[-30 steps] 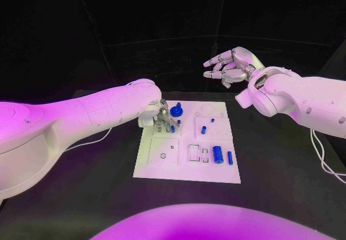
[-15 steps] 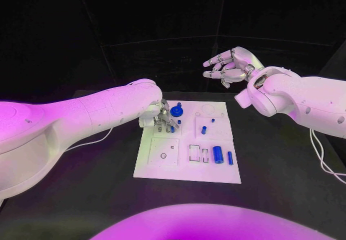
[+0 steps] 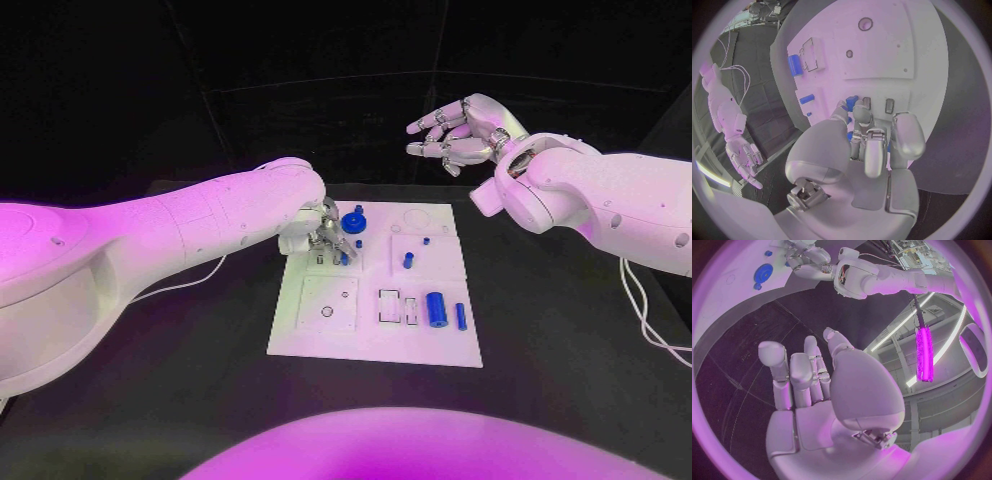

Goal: Assemble the parts on the task board

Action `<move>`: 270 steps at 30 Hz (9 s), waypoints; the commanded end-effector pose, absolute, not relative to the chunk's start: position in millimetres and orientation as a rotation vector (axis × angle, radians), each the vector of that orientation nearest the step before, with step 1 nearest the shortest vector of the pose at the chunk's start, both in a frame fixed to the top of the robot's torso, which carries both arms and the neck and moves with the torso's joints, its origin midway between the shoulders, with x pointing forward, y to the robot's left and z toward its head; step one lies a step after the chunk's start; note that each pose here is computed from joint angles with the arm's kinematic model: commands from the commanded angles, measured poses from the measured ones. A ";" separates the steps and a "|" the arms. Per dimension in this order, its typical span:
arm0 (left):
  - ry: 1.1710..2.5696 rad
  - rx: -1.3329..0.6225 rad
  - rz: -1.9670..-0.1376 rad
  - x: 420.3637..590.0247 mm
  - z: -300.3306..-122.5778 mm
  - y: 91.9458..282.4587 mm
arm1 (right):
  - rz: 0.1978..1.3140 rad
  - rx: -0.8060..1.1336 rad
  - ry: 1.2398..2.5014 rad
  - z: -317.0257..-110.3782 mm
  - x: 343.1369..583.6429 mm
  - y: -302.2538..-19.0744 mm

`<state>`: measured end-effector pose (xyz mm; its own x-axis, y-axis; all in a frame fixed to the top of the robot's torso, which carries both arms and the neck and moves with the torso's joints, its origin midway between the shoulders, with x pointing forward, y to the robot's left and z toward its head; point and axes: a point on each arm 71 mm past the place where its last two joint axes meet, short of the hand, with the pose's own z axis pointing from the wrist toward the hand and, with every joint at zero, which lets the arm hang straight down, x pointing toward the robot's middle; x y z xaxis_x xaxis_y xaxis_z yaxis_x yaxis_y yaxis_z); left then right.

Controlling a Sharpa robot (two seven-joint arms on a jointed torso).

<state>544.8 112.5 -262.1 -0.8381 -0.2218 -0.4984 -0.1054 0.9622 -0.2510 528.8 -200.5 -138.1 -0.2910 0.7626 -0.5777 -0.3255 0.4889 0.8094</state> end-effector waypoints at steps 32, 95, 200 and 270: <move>2.319 -0.306 -0.396 535.8 -251.2 134.1 | 1.121 0.388 1.520 -137.2 530.7 -202.0; 2.408 -0.199 -0.273 521.0 -272.7 136.1 | 1.126 0.382 1.512 -136.9 531.5 -202.2; 2.325 -0.250 -0.173 594.4 -237.3 180.0 | 1.125 0.380 1.505 -136.9 533.3 -200.4; 2.315 -0.285 -0.250 591.4 -244.3 174.6 | 1.127 0.378 1.507 -137.0 533.6 -198.9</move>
<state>590.6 175.8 -246.9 -0.6949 -0.2449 -0.6761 -0.1278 0.9673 -0.2191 533.6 -199.7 -139.0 -0.2892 0.7603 -0.5816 -0.3338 0.4893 0.8057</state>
